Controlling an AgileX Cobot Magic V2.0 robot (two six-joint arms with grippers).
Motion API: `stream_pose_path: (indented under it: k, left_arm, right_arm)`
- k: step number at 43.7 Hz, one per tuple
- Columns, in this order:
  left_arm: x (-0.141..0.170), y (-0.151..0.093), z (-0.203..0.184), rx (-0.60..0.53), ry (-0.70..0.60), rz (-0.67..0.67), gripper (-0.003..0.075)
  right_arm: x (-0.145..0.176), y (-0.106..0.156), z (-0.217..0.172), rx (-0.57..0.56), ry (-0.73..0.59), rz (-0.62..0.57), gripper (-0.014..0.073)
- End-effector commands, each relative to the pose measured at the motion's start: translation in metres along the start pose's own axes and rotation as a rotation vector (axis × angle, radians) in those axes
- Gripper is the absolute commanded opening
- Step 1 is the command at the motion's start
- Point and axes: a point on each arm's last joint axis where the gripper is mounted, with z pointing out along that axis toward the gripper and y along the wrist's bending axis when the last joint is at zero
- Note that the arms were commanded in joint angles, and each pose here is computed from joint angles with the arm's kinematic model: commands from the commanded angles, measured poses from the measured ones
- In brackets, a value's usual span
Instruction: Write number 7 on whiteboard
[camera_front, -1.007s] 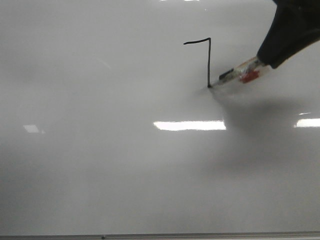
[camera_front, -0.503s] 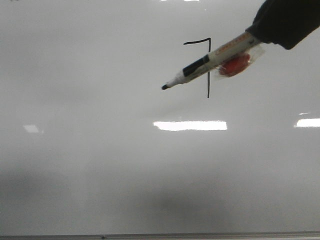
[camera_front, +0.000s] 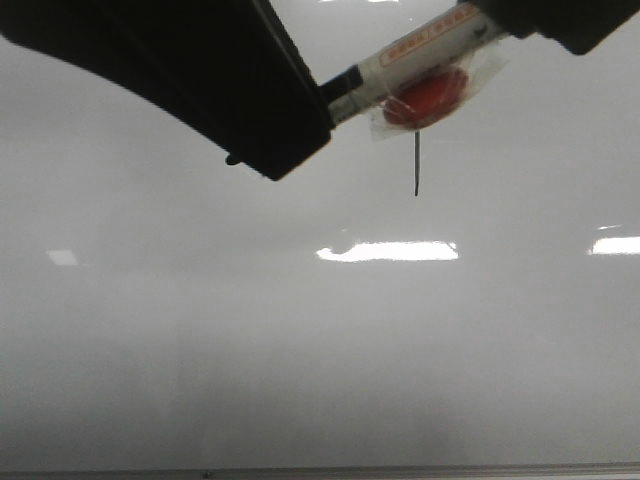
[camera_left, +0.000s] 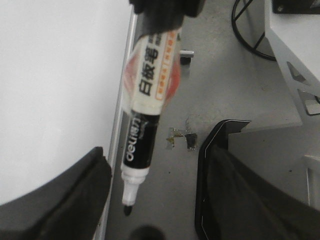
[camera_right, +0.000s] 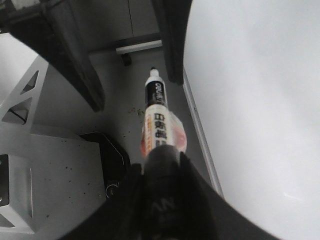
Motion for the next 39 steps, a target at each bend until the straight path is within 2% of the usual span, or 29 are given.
stream_pose_path:
  k: [1, 15, 30, 33, 35, 39]
  left_arm:
    - [-0.0174, 0.0001, -0.0090, -0.023, -0.111, 0.011, 0.0420]
    - [-0.0220, 0.0002, -0.0062, -0.007, -0.159, 0.032, 0.0404]
    - [-0.0206, 0.0010, -0.0060, -0.017, -0.143, 0.048, 0.0092]
    - [-0.0206, 0.0010, -0.0060, -0.017, -0.143, 0.047, 0.0066]
    - [-0.0206, 0.0010, -0.0060, -0.017, -0.143, 0.047, 0.0062]
    - [-0.0201, 0.0014, -0.0060, -0.021, -0.138, 0.047, 0.0062]
  right_arm:
    - [-0.0117, 0.0025, -0.0106, 0.026, -0.087, -0.009, -0.0058]
    - [-0.0119, 0.0022, -0.0106, 0.028, -0.089, -0.009, -0.0058]
    - [-0.0120, 0.0020, -0.0106, 0.030, -0.090, -0.008, -0.0049]
    - [-0.0120, 0.0020, -0.0106, 0.030, -0.090, -0.008, 0.0012]
    - [-0.0119, 0.0022, -0.0106, 0.029, -0.089, -0.008, 0.0083]
    - [-0.0115, 0.0026, -0.0105, 0.024, -0.084, -0.009, 0.0313]
